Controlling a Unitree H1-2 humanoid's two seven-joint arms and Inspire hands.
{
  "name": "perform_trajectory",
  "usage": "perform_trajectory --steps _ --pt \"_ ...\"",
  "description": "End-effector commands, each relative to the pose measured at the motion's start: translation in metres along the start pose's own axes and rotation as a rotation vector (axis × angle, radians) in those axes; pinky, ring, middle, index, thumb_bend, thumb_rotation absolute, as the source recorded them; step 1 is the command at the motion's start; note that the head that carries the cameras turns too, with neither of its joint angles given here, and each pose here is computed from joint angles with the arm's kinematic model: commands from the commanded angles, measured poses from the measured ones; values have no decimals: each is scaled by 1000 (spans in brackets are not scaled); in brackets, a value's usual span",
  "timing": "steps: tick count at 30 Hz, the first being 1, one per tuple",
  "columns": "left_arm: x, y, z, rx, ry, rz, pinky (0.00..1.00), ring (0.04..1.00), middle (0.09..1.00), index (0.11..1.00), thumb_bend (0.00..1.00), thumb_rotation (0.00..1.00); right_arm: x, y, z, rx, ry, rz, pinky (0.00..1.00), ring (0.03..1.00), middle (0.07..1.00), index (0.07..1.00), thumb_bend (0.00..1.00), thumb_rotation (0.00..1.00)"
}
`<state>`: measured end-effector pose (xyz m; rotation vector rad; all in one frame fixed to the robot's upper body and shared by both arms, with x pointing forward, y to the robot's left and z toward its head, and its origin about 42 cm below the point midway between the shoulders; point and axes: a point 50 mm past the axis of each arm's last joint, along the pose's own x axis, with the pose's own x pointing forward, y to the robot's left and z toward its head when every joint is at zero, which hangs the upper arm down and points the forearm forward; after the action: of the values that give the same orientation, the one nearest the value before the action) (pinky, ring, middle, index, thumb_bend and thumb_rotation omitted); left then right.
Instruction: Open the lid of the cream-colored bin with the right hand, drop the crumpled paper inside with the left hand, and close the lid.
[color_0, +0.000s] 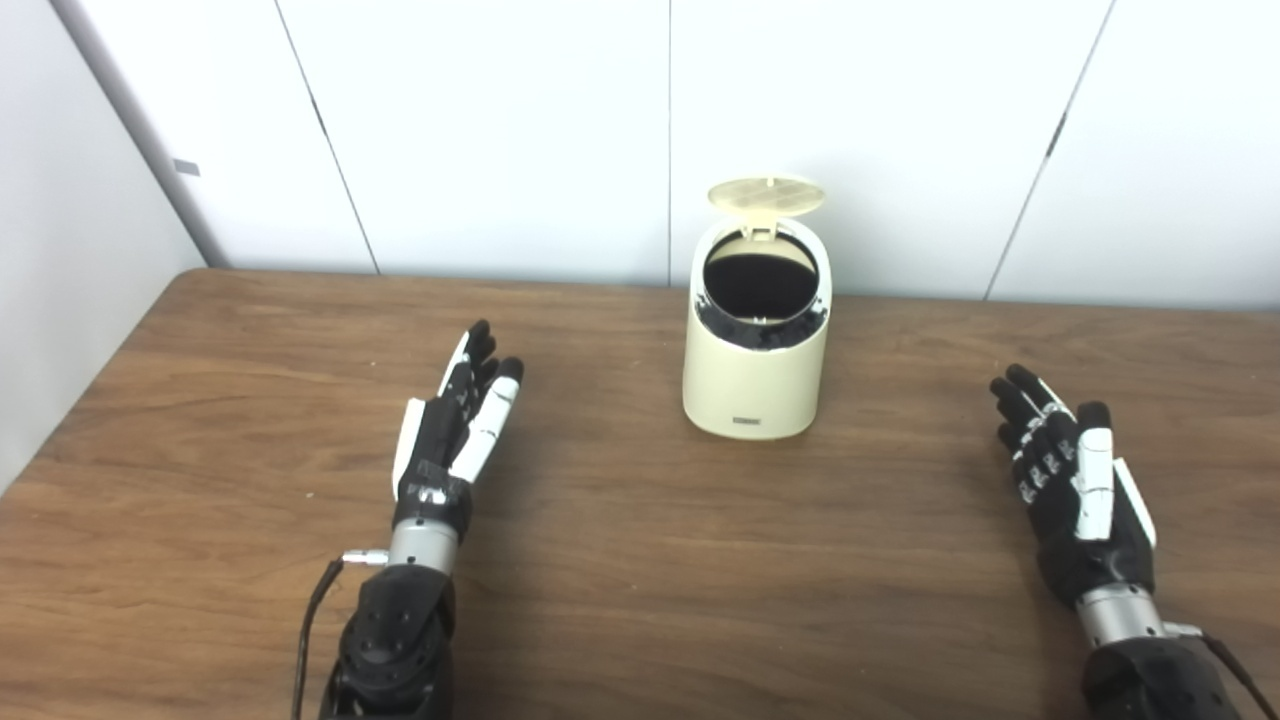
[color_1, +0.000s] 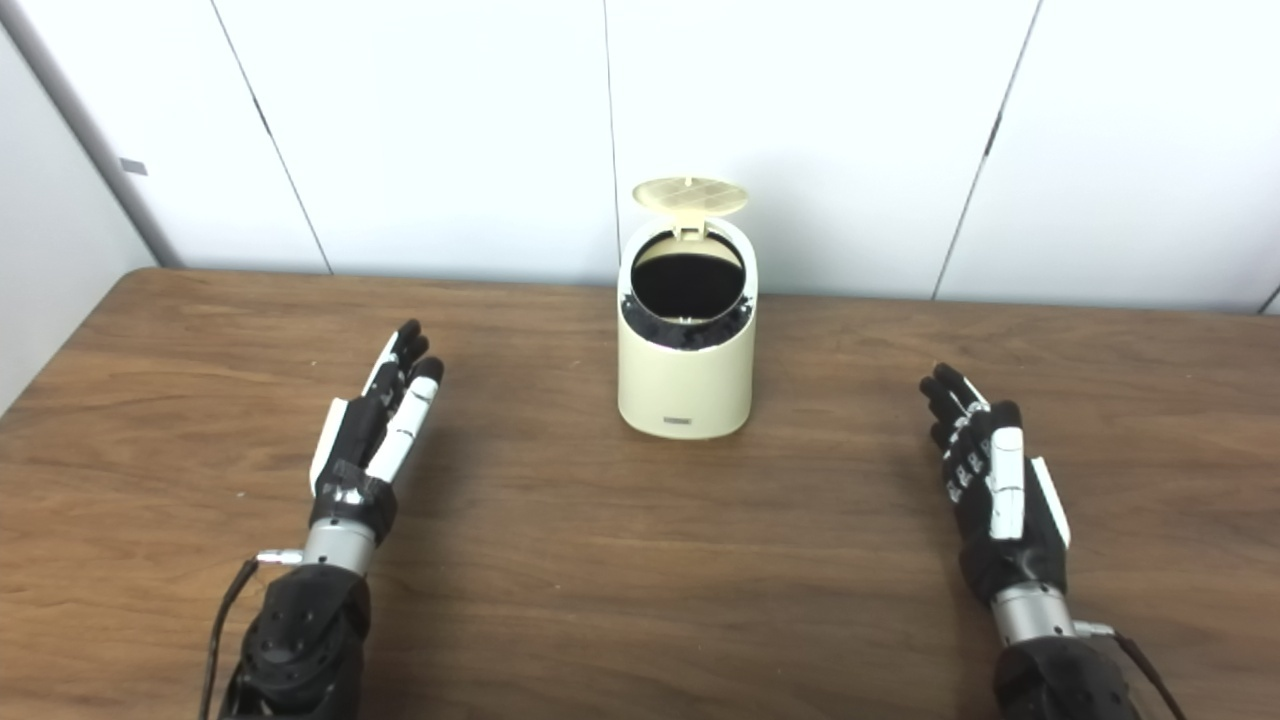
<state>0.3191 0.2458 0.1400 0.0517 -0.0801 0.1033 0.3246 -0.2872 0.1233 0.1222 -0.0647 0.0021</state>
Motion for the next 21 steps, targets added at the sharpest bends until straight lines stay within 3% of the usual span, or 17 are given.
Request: perform_trajectory --steps 1,5,13,21 --pt "5 -2 10 -8 -93 -20 1000 1000 1000 1000 571 907 -6 -3 -10 4 31 -19 1000 973 906 902 596 1000" --pt "2 -3 -2 -38 -105 -45 1000 1000 1000 1000 565 993 -5 -4 -12 -4 15 -35 1000 990 937 899 602 1000" --pt "-12 -5 -24 -73 -79 -37 1000 1000 1000 1000 584 1000 -6 -1 -11 2 -5 -28 1000 1000 977 935 623 1000" --pt "-20 0 -32 -88 -52 -25 1000 1000 1000 1000 568 1000 -8 2 -5 -12 -24 -23 1000 1000 975 923 623 1000"
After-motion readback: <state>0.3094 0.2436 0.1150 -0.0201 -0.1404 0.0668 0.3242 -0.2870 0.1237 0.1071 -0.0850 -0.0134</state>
